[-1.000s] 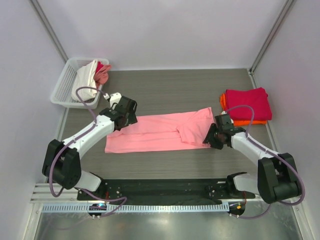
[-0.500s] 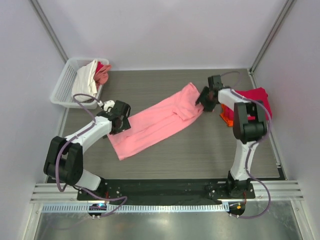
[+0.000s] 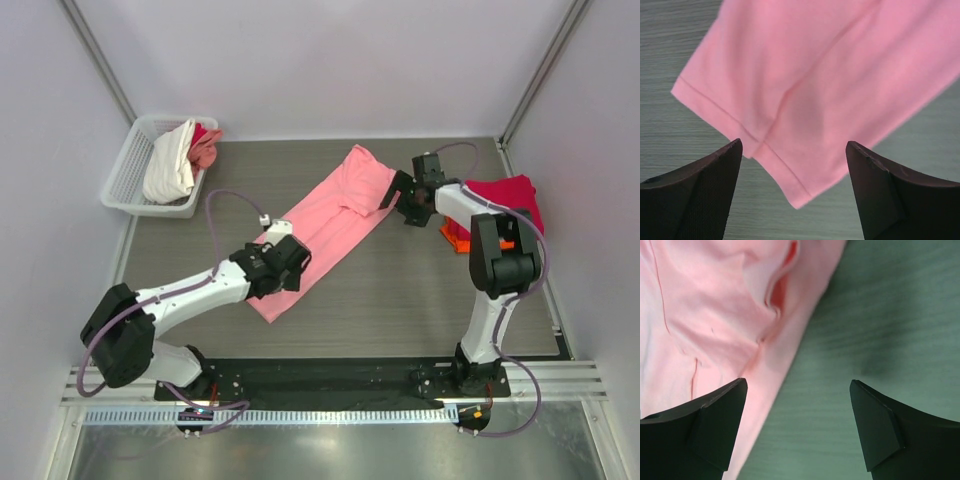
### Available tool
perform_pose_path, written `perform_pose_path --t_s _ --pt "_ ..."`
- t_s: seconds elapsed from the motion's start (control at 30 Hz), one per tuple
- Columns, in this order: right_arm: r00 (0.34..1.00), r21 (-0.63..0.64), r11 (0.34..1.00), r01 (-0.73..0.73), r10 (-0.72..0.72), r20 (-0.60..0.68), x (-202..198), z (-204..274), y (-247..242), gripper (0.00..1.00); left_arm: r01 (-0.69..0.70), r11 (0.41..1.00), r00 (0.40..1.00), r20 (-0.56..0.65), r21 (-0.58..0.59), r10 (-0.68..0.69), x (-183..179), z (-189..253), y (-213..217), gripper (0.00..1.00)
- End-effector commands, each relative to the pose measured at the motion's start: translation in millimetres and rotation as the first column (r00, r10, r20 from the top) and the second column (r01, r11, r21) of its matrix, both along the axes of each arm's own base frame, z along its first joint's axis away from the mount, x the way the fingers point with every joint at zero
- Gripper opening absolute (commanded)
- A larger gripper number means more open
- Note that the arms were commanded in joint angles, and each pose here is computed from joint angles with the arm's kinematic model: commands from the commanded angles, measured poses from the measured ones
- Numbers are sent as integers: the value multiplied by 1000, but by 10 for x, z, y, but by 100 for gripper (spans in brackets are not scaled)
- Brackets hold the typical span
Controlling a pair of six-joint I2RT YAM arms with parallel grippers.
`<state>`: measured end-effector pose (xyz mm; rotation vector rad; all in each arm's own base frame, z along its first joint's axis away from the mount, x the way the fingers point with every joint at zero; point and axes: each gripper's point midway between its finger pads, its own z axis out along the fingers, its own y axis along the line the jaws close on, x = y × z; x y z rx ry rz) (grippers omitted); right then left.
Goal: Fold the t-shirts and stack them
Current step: Fold the tshirt
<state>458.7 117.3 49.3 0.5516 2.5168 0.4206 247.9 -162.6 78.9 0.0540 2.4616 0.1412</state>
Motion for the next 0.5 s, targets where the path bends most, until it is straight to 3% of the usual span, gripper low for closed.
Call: perform_pose_path --t_s 0.0,0.17,0.3,0.47 --pt "988 73 997 -21 10 156 -10 392 73 89 133 990 988 70 40 -136 -81 201 -214 84" --pt "982 61 998 -6 -5 190 -197 332 0 89 317 948 948 -37 -9 -317 -356 -32 -473 74" --pt "974 78 997 -1 -17 226 -215 383 4 89 346 938 933 -94 -27 -347 -432 -191 -529 65" --pt "969 88 996 0 -22 248 -227 396 7 89 375 926 913 -159 -32 -375 -491 -329 -593 64"
